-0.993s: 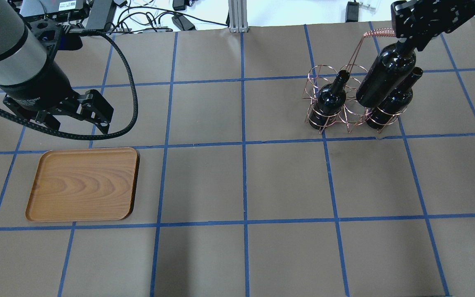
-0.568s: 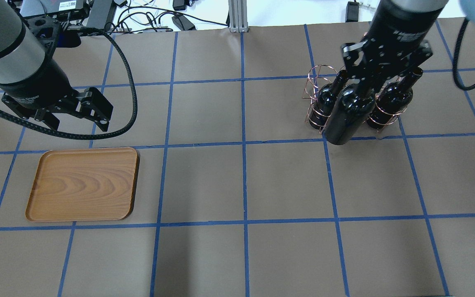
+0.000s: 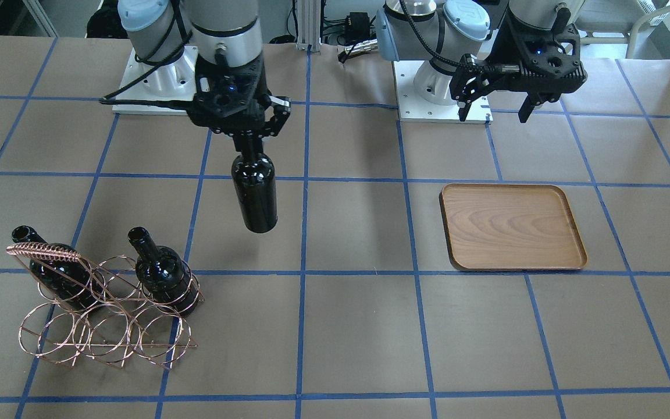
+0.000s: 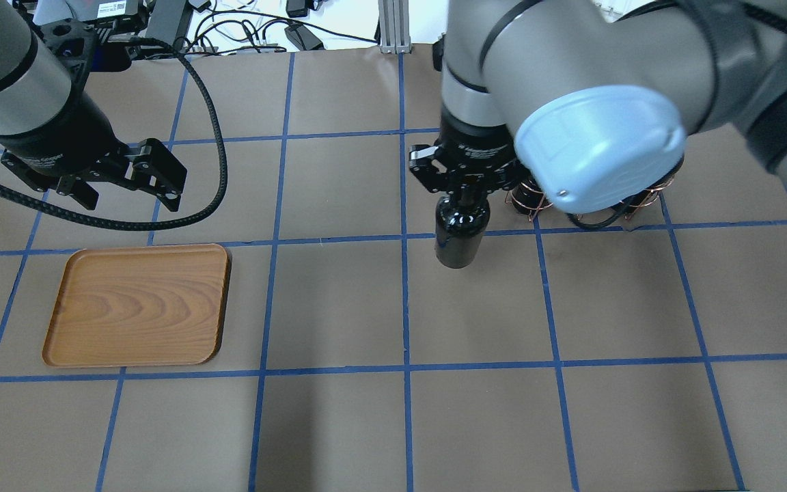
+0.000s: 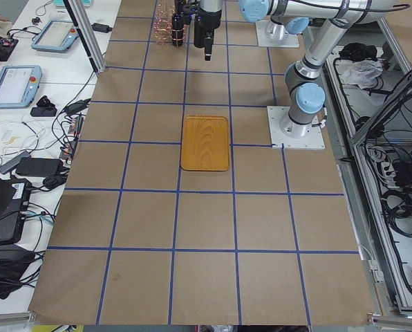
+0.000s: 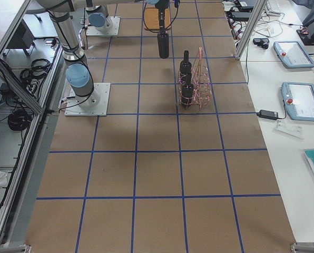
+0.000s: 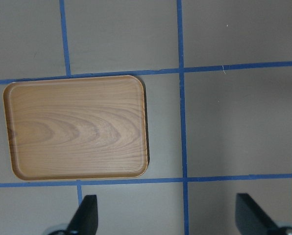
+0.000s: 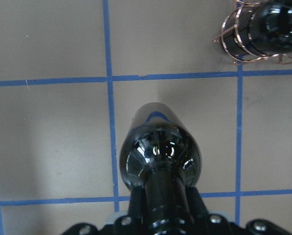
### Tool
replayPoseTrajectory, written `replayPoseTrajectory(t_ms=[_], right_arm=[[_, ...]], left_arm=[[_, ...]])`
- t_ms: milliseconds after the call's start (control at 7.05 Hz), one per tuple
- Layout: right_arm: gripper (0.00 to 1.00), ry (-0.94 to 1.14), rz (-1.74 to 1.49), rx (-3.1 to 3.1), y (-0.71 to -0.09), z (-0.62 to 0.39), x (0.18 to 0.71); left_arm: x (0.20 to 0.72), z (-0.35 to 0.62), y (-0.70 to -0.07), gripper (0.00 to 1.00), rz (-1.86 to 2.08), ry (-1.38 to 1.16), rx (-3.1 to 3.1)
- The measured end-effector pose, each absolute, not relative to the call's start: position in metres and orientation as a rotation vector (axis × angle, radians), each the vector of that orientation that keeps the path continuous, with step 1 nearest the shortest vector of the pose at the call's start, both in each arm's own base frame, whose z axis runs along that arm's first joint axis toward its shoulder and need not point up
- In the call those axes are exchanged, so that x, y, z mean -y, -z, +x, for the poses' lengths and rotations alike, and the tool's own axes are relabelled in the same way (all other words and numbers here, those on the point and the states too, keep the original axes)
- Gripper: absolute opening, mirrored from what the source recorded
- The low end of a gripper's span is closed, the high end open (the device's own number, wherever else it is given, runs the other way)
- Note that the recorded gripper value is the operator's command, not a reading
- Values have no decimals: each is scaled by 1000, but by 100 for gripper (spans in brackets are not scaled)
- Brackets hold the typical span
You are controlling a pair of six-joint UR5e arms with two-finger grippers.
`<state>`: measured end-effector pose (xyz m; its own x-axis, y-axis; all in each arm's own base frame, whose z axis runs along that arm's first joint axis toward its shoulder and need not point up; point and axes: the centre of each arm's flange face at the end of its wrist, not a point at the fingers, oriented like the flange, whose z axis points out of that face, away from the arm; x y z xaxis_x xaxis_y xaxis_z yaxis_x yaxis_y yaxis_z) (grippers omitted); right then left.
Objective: Take wine from basket and place on tray
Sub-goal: 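Carry the bottle toward the tray and stand it upright on the table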
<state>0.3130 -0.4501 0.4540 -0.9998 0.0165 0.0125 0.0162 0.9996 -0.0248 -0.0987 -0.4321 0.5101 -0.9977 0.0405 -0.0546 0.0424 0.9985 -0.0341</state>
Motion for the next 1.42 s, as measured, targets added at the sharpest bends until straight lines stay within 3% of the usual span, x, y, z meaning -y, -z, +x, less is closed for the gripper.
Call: replayPoseTrajectory(t_ms=[851, 993, 1135, 1277, 1419], right_arm=[[12, -84, 84, 3126, -379, 432, 428], [18, -75, 89, 3125, -374, 437, 426], [79, -74, 96, 3124, -371, 441, 425], [100, -77, 100, 3123, -370, 442, 424], [100, -80, 102, 3122, -370, 443, 424]], left_arm=[[433, -98, -509, 100, 72, 50, -3082], [432, -98, -510, 100, 78, 53, -3079], [433, -98, -509, 100, 81, 51, -3079], [433, -98, -509, 100, 83, 49, -3078], [433, -98, -508, 100, 85, 47, -3078]])
